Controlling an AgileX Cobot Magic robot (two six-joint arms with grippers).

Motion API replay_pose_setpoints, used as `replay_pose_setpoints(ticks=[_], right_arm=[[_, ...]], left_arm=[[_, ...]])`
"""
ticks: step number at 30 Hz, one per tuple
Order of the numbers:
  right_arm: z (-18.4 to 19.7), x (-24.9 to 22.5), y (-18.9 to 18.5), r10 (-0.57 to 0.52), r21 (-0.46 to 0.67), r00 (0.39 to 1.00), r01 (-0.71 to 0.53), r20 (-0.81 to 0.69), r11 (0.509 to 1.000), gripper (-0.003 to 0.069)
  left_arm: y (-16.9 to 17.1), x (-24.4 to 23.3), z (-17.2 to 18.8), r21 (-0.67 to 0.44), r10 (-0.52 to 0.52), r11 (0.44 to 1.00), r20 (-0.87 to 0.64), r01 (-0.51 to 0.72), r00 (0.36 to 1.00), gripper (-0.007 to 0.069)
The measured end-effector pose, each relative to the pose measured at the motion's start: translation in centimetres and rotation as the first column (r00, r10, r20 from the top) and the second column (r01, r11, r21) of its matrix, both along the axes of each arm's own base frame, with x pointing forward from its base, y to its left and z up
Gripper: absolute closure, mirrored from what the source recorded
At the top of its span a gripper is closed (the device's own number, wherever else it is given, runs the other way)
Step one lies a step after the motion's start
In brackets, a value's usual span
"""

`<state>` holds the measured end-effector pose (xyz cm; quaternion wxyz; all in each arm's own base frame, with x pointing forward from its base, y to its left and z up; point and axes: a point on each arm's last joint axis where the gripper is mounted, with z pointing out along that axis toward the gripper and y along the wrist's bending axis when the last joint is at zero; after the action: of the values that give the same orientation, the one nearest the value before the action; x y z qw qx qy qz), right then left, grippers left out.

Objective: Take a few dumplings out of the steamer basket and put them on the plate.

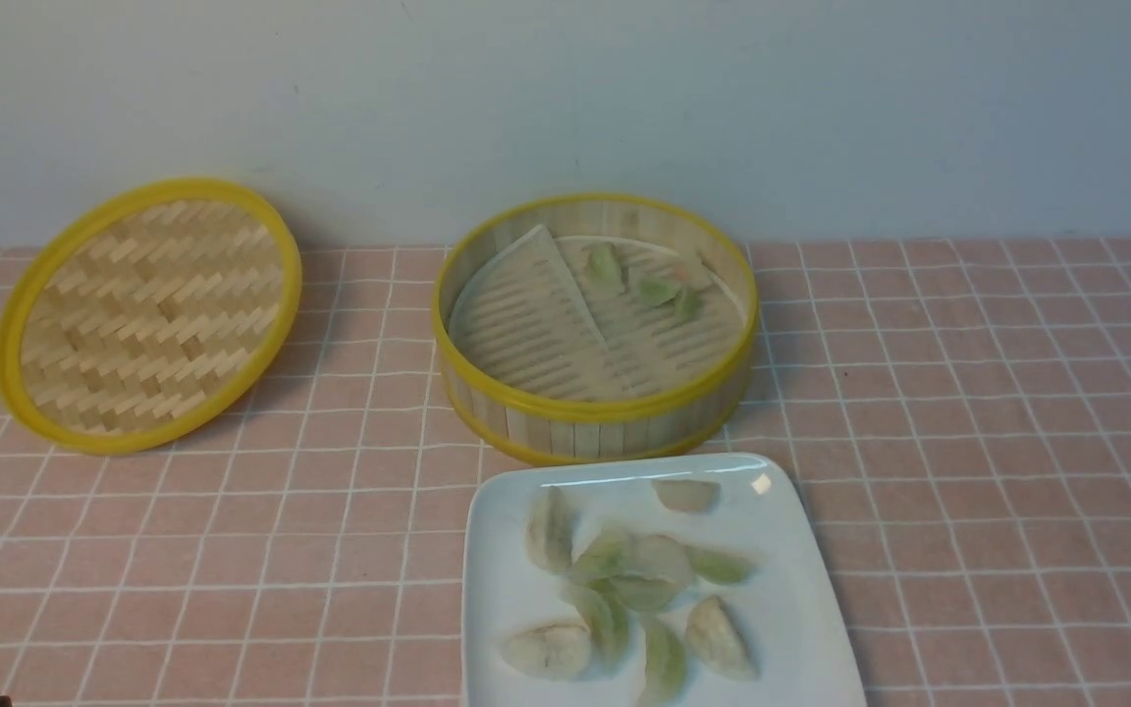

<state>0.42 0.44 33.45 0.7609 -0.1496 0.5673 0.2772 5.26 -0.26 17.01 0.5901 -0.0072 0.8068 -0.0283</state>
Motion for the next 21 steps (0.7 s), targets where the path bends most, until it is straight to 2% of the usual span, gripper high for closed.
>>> replay_pose_setpoints(ticks=[4, 6, 10, 12, 14, 16, 21], right_arm=[[-1.8, 0.8, 0.5, -0.045, -0.08, 0.998, 0.041, -0.045, 0.996, 0.0673], [-3.6, 1.7, 0.7, -0.162, -0.128, 0.983, 0.151, -0.082, 0.98, 0.0673], [-8.4, 3.7, 0.6, -0.391, -0.234, 0.9, 0.345, -0.194, 0.909, 0.0673], [-10.2, 4.2, 0.4, -0.444, -0.265, 0.864, 0.382, -0.237, 0.885, 0.0673], [-13.5, 4.8, 0.1, -0.514, -0.319, 0.797, 0.421, -0.316, 0.849, 0.0673], [-15.5, 4.9, -0.2, -0.555, -0.359, 0.742, 0.436, -0.376, 0.825, 0.0673], [-15.4, 5.0, -0.3, -0.575, -0.364, 0.731, 0.455, -0.368, 0.812, 0.0673]], left_arm=[[0.0, 0.0, 0.0, 0.0, 0.0, 1.0, -0.001, 0.0, 1.0, 0.0631], [0.0, 0.0, 0.0, 0.0, 0.0, 1.0, -0.001, 0.0, 1.0, 0.0631], [0.0, 0.0, 0.0, 0.0, 0.0, 1.0, -0.002, 0.0, 1.0, 0.0631], [0.0, 0.0, 0.0, 0.0, 0.0, 1.0, -0.002, 0.0, 1.0, 0.0631], [0.0, 0.0, 0.0, 0.0, 0.0, 1.0, -0.002, 0.0, 1.0, 0.0631], [0.0, 0.0, 0.0, -0.001, 0.0, 1.0, -0.003, 0.0, 1.0, 0.0631], [0.0, 0.0, 0.0, -0.001, 0.001, 1.0, -0.003, -0.001, 1.0, 0.0631]])
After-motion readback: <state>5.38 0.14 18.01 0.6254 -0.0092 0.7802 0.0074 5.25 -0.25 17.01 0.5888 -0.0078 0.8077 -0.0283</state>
